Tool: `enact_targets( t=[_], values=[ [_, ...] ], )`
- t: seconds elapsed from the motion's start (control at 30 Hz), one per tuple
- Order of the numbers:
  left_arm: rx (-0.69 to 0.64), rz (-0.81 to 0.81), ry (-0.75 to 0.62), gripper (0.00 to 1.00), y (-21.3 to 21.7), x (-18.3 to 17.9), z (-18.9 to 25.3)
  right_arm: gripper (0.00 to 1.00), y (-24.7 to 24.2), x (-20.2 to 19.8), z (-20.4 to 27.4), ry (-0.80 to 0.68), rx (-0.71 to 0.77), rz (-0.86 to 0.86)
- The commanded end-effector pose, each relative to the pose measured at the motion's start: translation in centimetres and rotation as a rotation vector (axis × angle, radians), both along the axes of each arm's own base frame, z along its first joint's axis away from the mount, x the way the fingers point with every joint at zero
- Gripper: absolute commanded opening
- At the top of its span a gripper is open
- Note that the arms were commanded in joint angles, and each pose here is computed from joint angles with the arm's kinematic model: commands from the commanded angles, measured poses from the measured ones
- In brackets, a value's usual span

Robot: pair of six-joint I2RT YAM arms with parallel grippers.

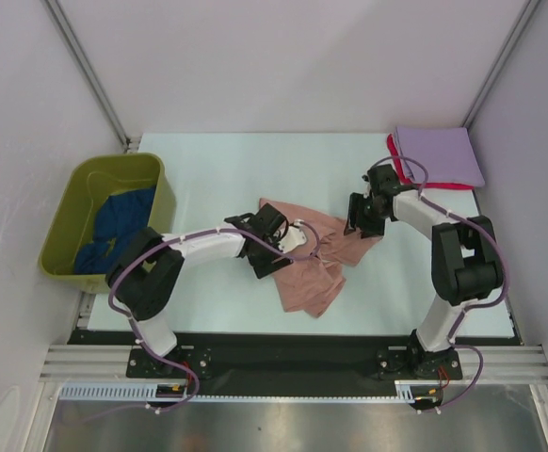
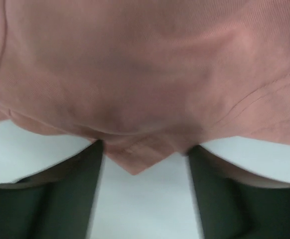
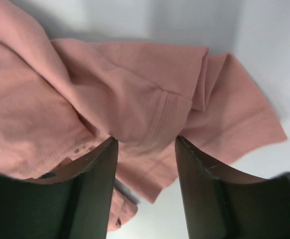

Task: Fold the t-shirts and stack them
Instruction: Flatten the tshirt out

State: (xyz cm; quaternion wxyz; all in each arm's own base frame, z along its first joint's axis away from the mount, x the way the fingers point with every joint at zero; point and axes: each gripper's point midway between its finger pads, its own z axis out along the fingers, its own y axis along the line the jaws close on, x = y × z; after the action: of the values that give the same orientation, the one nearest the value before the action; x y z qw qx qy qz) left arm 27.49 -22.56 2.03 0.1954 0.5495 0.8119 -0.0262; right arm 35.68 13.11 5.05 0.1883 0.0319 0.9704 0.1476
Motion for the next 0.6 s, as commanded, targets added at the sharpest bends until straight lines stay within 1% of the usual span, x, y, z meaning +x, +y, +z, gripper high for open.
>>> enact_targets(
  t=[0.0, 0.03, 0.07, 0.1, 0.13, 0.17, 0.2, 0.23, 0.3, 0.33, 0.37, 0.4, 0.43, 0.5, 0.53, 0.57],
  values=[
    [-0.004, -0.043, -0.069, 0.64, -0.7, 0.9, -0.5, 0.53, 1.8, 1.5, 0.1, -0.017, 0.100, -0.002],
    [-0.006, -0.037, -0.076, 0.46, -0.7, 1.1, -0.3, 0.41, 1.8, 1.5, 0.1, -0.015, 0.110, -0.012],
    [-0.011, -0.028, -0.084, 0.21, -0.8, 1.3, 0.0, 0.35, 2.1, 1.6, 0.1, -0.017, 0.123, -0.009],
    [0.000, -0.017, -0.071, 0.05, -0.5, 1.2, 0.3, 0.27, 2.0, 1.7, 0.4, -0.021, 0.128, -0.016],
    [-0.023, 0.008, -0.089, 0.00, -0.8, 2.3, 1.6, 0.03, 2.0, 1.8, 0.9, -0.032, 0.134, -0.023],
    [-0.043, 0.021, -0.098, 0.00, -0.8, 2.7, 2.9, 0.00, 2.0, 1.9, 1.5, -0.045, 0.139, -0.026],
    [-0.050, 0.044, -0.078, 0.00, -0.4, 2.6, 3.8, 0.00, 2.2, 2.0, 2.9, -0.082, 0.149, -0.021],
    [-0.092, 0.077, -0.105, 0.00, -0.3, 4.2, 6.0, 0.00, 2.1, 2.2, 3.9, -0.105, 0.159, -0.022],
    [-0.133, 0.134, -0.144, 0.00, 0.9, 5.0, 9.8, 0.00, 2.1, 2.0, 5.8, -0.134, 0.164, -0.011],
    [-0.212, 0.171, -0.170, 0.00, 1.6, 5.8, 13.6, 0.00, 2.0, 1.8, 7.9, -0.169, 0.167, -0.006],
    [-0.239, 0.189, -0.189, 0.00, 2.0, 6.8, 14.7, 0.00, 2.0, 1.6, 9.4, -0.195, 0.172, 0.001],
    [-0.276, 0.221, -0.224, 0.00, 3.0, 6.8, 17.5, 0.00, 2.0, 1.4, 10.9, -0.223, 0.178, 0.004],
    [-0.313, 0.273, -0.291, 0.00, 4.6, 8.3, 20.7, 0.00, 1.9, 0.9, 13.8, -0.287, 0.193, 0.011],
    [-0.332, 0.331, -0.368, 0.00, 7.0, 8.9, 24.6, 0.00, 2.4, 0.0, 18.2, -0.365, 0.216, 0.061],
    [-0.359, 0.382, -0.468, 0.00, 9.0, 9.6, 28.7, 0.00, 2.7, -0.9, 21.4, -0.440, 0.232, 0.089],
    [-0.346, 0.430, -0.525, 0.00, 10.8, 9.8, 30.6, 0.00, 3.5, -1.9, 24.1, -0.485, 0.242, 0.133]
  ],
)
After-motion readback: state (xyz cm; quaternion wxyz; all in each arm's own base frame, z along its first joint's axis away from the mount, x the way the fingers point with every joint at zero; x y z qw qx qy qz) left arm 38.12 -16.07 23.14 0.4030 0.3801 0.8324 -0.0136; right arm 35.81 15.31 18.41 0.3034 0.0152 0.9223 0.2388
